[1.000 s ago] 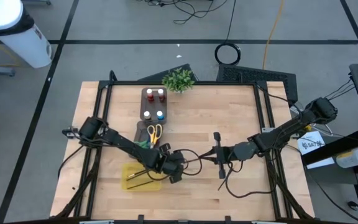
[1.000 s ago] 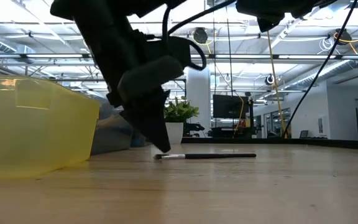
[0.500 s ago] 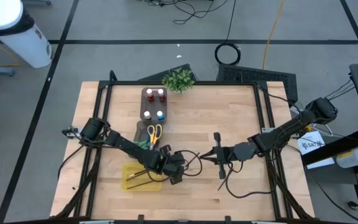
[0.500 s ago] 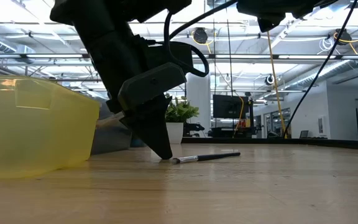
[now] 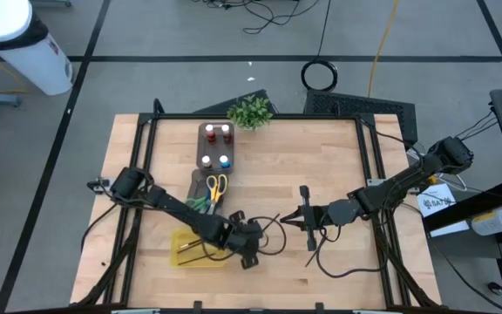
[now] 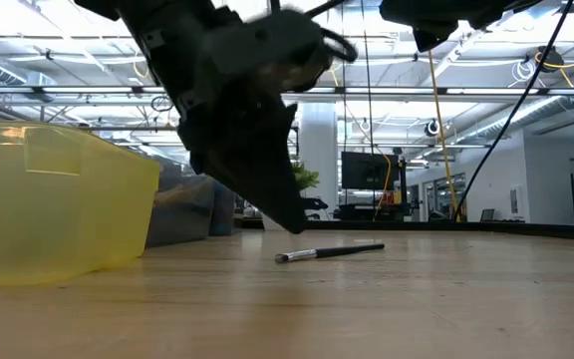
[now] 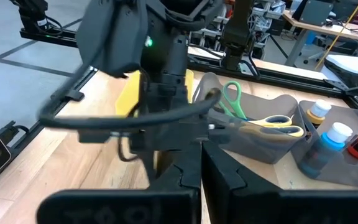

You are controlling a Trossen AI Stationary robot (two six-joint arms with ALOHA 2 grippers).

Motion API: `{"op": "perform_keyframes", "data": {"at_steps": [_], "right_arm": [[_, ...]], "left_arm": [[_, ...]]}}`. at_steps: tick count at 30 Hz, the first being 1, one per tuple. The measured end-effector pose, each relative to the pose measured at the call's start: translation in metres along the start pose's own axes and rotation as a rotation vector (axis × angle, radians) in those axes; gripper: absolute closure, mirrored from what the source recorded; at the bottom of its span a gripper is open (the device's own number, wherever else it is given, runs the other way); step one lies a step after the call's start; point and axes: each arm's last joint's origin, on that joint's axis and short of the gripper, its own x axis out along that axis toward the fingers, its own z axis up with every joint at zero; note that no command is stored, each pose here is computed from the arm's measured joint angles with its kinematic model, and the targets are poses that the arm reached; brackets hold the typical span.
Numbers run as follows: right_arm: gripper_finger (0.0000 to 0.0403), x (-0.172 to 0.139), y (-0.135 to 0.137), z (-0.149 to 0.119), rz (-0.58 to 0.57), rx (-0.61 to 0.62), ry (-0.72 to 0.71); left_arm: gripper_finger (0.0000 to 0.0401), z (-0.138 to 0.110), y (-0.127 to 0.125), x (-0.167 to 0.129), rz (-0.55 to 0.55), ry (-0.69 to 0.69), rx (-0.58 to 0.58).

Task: Pick & Place Paint Supplies
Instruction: Put the black paint brush into the yellow bin

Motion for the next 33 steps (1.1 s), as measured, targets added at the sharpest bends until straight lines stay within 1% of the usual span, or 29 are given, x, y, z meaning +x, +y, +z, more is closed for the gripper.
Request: {"op": "perform_keyframes", "data": {"at_steps": [3, 8, 12, 16, 20, 24, 28, 33], "right_arm": [[0.0403, 0.0000, 0.0000, 0.0000, 0.000, 0.000, 0.000], [0.0403, 0.0000, 0.0000, -0.0001, 0.000, 0.000, 0.001], [0.0403, 0.0000, 0.0000, -0.0001, 0.000, 0.000, 0.001], [0.0403, 0.0000, 0.0000, -0.0001, 0.000, 0.000, 0.001], [0.0403, 0.0000, 0.0000, -0.0001, 0.000, 0.000, 0.001], [0.0403, 0.0000, 0.0000, -0.0001, 0.000, 0.000, 0.001], [0.0403, 0.0000, 0.0000, -0.0001, 0.000, 0.000, 0.001], [0.0403, 0.0000, 0.0000, -0.0001, 0.000, -0.001, 0.001]], "left_arm": [[0.0396, -0.0001, 0.0048, 0.0009, 0.037, 0.009, -0.020], [0.0390, 0.0017, 0.0063, 0.0015, 0.030, 0.009, -0.030], [0.0397, 0.0017, 0.0061, 0.0015, 0.030, 0.008, -0.031], [0.0390, 0.0017, 0.0061, 0.0015, 0.029, 0.009, -0.037], [0.0397, 0.0010, 0.0061, 0.0014, 0.032, 0.014, -0.035], [0.0390, 0.0008, 0.0063, 0.0014, 0.033, 0.016, -0.036], [0.0397, -0.0001, 0.0069, 0.0013, 0.040, 0.025, -0.036], [0.0391, -0.0013, 0.0069, 0.0038, 0.042, 0.028, -0.050]]}}
